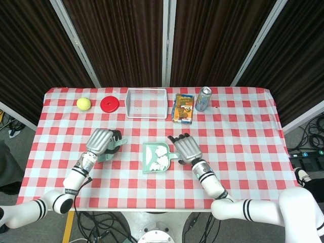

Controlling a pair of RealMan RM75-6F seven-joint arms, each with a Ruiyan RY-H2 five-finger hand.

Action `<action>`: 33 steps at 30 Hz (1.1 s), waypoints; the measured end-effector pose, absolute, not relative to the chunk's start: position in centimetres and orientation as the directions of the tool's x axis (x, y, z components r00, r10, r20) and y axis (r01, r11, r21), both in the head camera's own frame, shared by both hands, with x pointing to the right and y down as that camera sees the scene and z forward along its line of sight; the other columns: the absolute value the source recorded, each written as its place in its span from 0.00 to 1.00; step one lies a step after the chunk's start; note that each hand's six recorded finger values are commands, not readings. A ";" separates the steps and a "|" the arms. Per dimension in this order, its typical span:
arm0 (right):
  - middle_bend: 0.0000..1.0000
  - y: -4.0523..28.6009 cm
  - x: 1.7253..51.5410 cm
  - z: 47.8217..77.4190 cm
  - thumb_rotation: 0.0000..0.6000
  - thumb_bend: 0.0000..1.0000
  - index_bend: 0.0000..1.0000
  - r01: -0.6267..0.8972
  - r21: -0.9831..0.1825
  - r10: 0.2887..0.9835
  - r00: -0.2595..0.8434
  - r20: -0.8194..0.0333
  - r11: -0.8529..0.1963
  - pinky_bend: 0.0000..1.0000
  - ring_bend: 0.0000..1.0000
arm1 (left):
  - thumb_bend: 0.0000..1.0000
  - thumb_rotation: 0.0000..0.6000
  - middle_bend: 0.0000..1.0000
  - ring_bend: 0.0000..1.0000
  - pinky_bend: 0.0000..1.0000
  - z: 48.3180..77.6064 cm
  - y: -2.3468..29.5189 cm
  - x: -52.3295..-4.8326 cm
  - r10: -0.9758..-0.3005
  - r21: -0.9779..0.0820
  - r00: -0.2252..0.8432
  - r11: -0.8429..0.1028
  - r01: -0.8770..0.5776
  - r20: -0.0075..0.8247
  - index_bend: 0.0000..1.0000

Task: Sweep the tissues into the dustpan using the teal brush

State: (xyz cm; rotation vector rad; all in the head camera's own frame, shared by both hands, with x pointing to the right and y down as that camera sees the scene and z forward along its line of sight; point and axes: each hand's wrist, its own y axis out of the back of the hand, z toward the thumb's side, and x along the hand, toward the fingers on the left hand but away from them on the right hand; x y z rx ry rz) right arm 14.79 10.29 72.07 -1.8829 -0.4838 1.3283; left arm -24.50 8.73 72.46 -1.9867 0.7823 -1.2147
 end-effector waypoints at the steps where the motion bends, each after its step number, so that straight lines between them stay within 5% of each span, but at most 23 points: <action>1: 0.30 10.0 15.2 71.5 1.00 0.03 0.10 -0.115 -0.772 0.690 0.382 -0.615 -0.625 0.19 0.18 | 0.41 1.00 0.49 0.53 0.84 72.5 8.8 -24.5 -0.767 -0.792 0.382 -0.596 -0.129 0.515 0.47; 12: 0.29 7.7 22.9 65.9 1.00 0.03 0.10 -0.085 -0.833 0.783 0.299 -0.545 -0.547 0.18 0.16 | 0.29 1.00 0.34 0.41 0.70 71.5 9.4 -24.6 -0.764 -0.793 0.357 -0.602 -0.094 0.538 0.24; 22: 0.14 8.8 32.0 62.5 1.00 0.16 0.05 0.023 -0.849 0.832 0.215 -0.512 -0.529 0.00 0.00 | 0.28 1.00 0.28 0.22 0.30 66.4 8.9 -33.6 -0.878 -0.862 0.202 -0.470 -0.191 0.434 0.24; 33: 0.12 14.5 42.4 57.7 1.00 0.16 0.00 0.188 -0.881 0.901 0.098 -0.423 -0.434 0.00 0.00 | 0.26 1.00 0.27 0.18 0.23 60.7 16.8 -44.9 -0.919 -0.916 0.025 -0.394 -0.068 0.393 0.24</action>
